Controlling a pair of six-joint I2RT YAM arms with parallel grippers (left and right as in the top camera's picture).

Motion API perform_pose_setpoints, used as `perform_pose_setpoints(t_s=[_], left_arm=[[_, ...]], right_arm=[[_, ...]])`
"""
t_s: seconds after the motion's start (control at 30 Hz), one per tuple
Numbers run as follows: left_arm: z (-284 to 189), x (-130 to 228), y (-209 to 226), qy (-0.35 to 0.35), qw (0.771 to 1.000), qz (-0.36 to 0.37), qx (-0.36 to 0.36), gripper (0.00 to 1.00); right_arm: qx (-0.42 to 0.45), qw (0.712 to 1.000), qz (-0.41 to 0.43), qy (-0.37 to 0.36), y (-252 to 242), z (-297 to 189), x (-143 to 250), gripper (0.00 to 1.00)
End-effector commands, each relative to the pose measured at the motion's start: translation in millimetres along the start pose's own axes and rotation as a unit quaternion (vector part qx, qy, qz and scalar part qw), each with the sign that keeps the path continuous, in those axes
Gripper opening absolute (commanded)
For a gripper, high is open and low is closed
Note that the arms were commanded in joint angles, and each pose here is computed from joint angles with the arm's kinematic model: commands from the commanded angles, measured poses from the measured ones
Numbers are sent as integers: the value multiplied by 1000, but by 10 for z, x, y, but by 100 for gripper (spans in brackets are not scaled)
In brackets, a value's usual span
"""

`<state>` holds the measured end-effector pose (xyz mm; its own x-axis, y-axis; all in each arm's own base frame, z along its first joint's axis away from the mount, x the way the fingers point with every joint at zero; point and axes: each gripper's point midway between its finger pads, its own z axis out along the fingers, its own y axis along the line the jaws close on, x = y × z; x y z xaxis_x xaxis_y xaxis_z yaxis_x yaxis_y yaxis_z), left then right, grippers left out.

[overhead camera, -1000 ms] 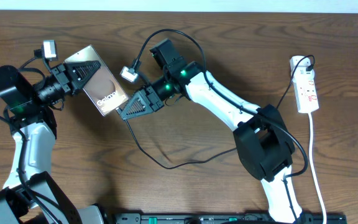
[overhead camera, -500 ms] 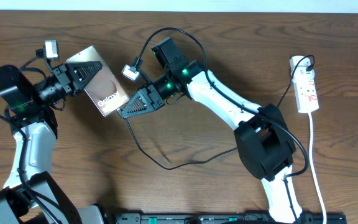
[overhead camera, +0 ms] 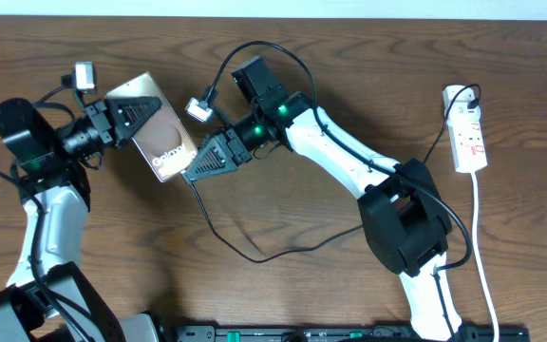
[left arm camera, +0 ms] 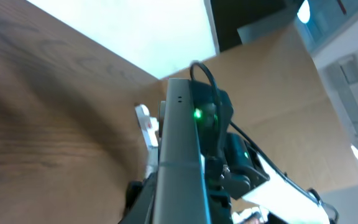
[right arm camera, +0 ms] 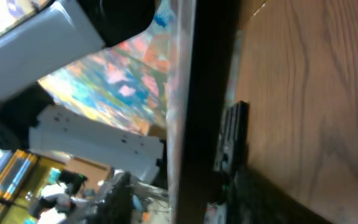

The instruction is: Plug charger to phone and switch on socket

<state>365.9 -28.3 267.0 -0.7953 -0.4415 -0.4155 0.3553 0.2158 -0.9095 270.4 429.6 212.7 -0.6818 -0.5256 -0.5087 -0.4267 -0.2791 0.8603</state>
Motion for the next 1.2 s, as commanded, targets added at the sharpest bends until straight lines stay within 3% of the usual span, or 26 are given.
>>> perform_pose_setpoints(t_s=[0.0,0.1,0.6,0.87,1.17], left_arm=[[18,76,-71,25,1000,7,16,7],[18,75,-72,25,1000,7,16,7],[15,133,-11,25,999,22,16,7],[-30,429,297,21,1000,13,9,7],[-160,535,783,-49,996,-50,-61,8]], right_arm=[[-2,1000,-15,-4,72,-44,-66,83],[-2,1000,-15,-4,72,-44,-66,99],[10,1000,-14,-24,24,-272,-131,99],[28,998,-12,-53,-36,-611,-208,99],[35,997,-12,-64,-55,-730,-230,99]])
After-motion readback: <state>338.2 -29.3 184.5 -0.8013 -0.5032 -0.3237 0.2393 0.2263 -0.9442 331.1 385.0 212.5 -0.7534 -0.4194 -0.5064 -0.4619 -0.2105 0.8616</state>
